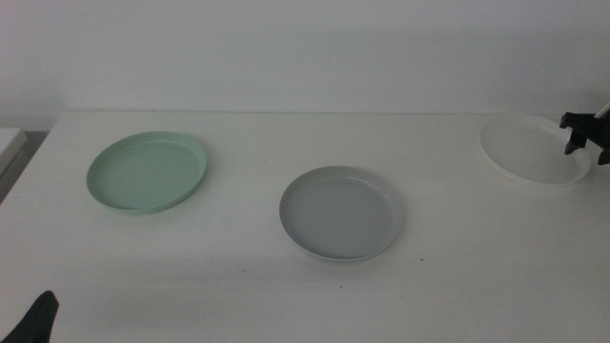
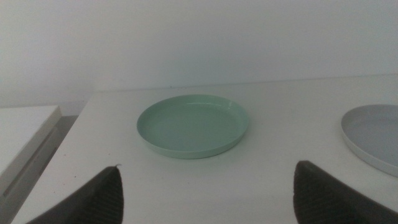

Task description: Stack the three bowls on top of each other.

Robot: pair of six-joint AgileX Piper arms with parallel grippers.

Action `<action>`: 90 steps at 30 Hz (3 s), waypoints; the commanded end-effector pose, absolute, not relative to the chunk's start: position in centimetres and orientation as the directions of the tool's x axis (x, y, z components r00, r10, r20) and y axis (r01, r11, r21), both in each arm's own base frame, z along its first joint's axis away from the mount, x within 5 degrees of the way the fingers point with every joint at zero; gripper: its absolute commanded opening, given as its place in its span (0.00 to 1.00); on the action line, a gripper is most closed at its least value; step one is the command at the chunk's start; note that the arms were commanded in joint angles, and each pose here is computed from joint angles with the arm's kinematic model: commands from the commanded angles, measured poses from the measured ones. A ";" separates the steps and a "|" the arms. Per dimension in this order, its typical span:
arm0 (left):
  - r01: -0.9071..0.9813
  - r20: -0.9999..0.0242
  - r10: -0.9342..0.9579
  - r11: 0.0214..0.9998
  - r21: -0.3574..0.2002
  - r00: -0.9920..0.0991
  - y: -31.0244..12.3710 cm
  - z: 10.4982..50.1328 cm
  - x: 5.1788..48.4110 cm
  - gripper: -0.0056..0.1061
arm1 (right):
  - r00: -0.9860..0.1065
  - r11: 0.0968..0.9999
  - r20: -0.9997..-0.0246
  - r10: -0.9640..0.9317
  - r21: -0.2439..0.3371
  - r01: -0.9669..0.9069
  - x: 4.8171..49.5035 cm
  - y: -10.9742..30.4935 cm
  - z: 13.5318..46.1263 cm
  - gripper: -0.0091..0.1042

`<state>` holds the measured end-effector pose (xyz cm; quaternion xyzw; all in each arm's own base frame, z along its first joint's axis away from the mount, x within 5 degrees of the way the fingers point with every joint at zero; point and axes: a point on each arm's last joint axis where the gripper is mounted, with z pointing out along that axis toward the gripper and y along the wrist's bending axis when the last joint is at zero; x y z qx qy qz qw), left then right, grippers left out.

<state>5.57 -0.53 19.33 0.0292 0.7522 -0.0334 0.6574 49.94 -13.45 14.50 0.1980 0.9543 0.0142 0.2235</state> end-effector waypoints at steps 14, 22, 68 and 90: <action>0.085 -0.993 -0.005 0.996 -0.016 -0.118 -0.5 19.5 5.6 0.89 | -0.821 0.924 -0.429 0.377 0.111 0.366 50.1 -13.9 13.7 0.21; 0.085 -0.993 -0.003 0.996 -0.013 -0.118 -0.5 19.5 5.6 0.89 | -0.833 0.933 -0.426 0.353 0.099 0.345 49.9 -13.8 14.3 0.06; 0.085 -0.993 -0.004 0.996 -0.014 -0.118 -0.5 19.5 5.6 0.89 | -0.862 0.941 -0.507 0.007 0.295 -0.166 37.8 15.2 17.5 0.08; 0.085 -0.993 -0.004 0.996 -0.014 -0.118 -0.5 19.5 5.6 0.89 | -0.456 0.873 -0.857 -0.239 0.016 -0.487 24.7 7.7 41.0 0.86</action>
